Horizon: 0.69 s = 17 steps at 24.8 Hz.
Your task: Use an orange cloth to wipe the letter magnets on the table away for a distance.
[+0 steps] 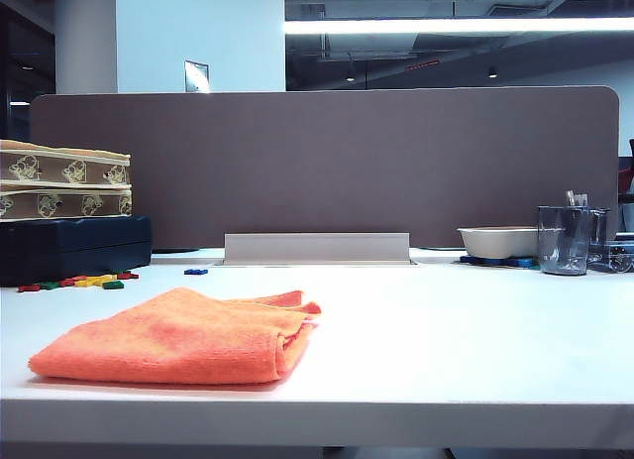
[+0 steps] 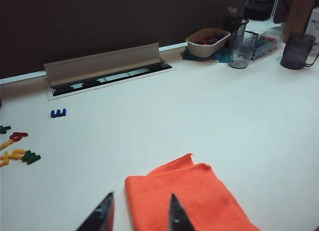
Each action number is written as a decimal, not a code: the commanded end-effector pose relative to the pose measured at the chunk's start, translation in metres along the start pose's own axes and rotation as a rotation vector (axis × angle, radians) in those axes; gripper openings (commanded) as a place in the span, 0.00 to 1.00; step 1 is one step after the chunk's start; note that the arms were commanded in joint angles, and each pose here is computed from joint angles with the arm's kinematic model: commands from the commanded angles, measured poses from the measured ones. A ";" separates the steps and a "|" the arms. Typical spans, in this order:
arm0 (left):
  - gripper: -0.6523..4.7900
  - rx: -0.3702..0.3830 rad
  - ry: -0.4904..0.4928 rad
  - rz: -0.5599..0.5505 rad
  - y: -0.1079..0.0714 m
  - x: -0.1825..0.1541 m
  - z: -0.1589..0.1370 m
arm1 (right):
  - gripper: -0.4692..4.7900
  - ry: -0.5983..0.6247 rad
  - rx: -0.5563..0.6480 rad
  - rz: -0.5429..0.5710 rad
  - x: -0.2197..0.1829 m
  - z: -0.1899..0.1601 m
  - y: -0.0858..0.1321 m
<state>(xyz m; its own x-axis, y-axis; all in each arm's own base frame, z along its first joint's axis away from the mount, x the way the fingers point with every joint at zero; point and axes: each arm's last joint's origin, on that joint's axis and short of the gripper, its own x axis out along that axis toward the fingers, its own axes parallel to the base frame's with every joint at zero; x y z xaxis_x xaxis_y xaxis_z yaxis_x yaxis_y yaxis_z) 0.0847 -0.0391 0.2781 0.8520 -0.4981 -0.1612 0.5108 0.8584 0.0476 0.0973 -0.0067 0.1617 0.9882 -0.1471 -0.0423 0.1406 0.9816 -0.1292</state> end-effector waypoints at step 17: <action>0.36 -0.126 -0.131 0.169 -0.001 -0.010 -0.060 | 0.09 -0.019 0.003 -0.004 -0.001 0.002 0.000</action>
<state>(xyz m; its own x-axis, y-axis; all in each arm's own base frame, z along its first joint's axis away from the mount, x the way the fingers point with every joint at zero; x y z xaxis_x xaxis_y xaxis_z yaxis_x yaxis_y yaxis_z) 0.0678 -0.0274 0.2219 0.9294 -0.3666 -0.0425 0.3640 0.9296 -0.0582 0.0973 -0.0068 0.1615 0.9882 -0.1471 -0.0438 0.1404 0.9816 -0.1293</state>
